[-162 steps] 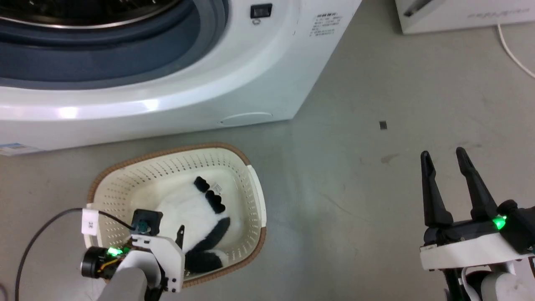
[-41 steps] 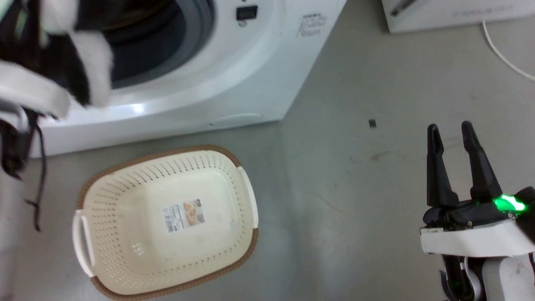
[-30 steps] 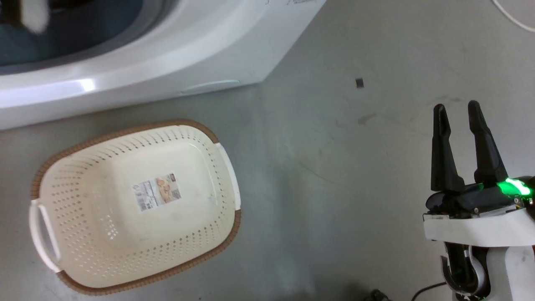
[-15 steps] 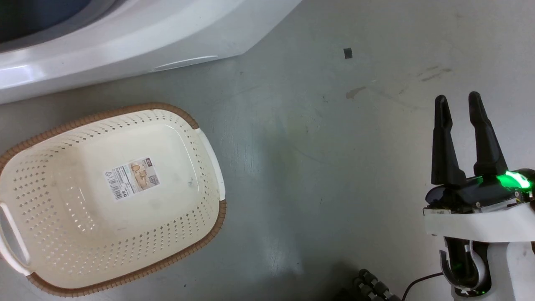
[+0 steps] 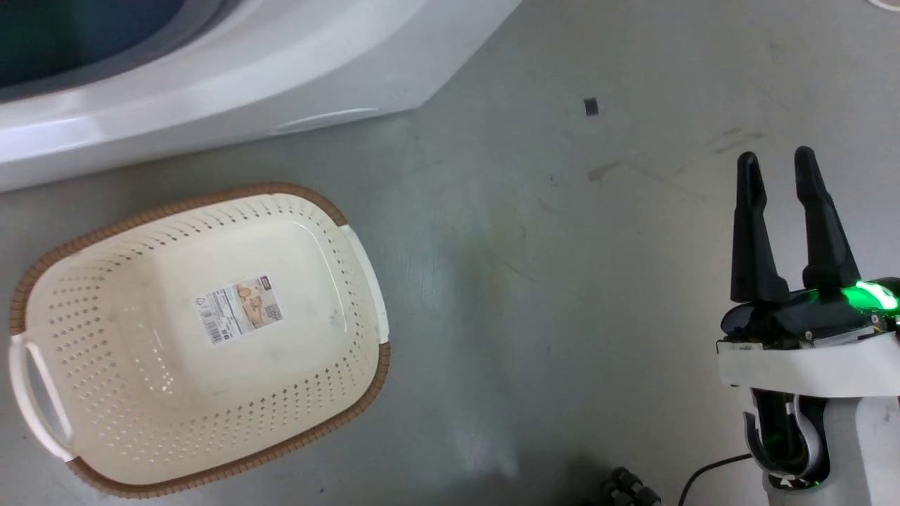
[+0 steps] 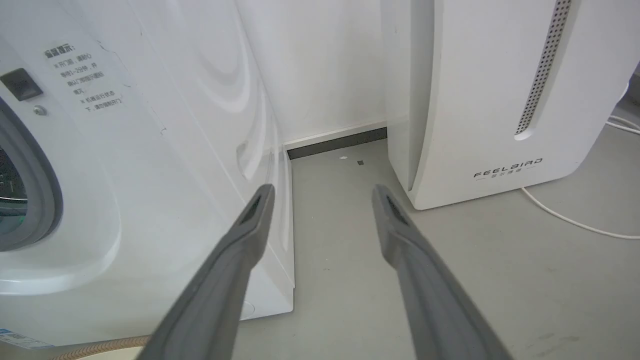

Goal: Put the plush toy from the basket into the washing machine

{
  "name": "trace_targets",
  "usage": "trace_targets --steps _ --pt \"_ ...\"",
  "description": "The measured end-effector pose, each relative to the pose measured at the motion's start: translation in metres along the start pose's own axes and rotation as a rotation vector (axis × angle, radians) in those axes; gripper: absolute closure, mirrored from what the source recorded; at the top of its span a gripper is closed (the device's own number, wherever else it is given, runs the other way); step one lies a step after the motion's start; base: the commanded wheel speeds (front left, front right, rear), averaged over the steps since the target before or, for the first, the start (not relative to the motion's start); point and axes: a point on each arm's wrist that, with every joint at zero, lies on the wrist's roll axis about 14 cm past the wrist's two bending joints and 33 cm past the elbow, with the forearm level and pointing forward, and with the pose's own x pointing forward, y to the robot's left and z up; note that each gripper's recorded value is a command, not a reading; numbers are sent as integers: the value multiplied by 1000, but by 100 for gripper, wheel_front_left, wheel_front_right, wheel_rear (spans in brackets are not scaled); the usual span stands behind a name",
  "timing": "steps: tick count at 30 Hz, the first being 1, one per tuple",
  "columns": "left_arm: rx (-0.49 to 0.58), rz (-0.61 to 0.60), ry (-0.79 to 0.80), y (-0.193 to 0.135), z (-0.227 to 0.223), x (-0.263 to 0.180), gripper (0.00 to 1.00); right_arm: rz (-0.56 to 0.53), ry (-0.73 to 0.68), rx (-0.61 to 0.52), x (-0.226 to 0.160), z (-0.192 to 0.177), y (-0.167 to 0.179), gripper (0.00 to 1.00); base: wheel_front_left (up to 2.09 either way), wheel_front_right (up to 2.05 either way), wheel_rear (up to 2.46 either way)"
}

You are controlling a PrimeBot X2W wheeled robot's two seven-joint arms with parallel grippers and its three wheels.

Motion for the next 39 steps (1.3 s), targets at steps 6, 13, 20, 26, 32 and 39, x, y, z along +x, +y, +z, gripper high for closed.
trace_targets --steps 6,13,20,26,32,39 --pt "-23 19 -93 -3 22 -20 0 13 -48 -13 -2 20 4 0 0 0 0" --pt "-131 63 -221 -7 49 -63 0 52 -120 -27 -10 50 18 0 0 0 0" --pt "-211 147 -359 -7 92 -131 0 96 -180 -22 -32 77 34 0 0 0 0" --pt "-242 211 -482 -20 111 -194 0 133 -221 -1 -47 94 47 0 0 0 0" --pt "-276 280 -562 -38 108 -253 0 173 -245 9 -62 103 60 0 0 0 0" --pt "-357 361 -587 -55 82 -312 0 225 -262 21 -78 110 76 0 0 0 0"
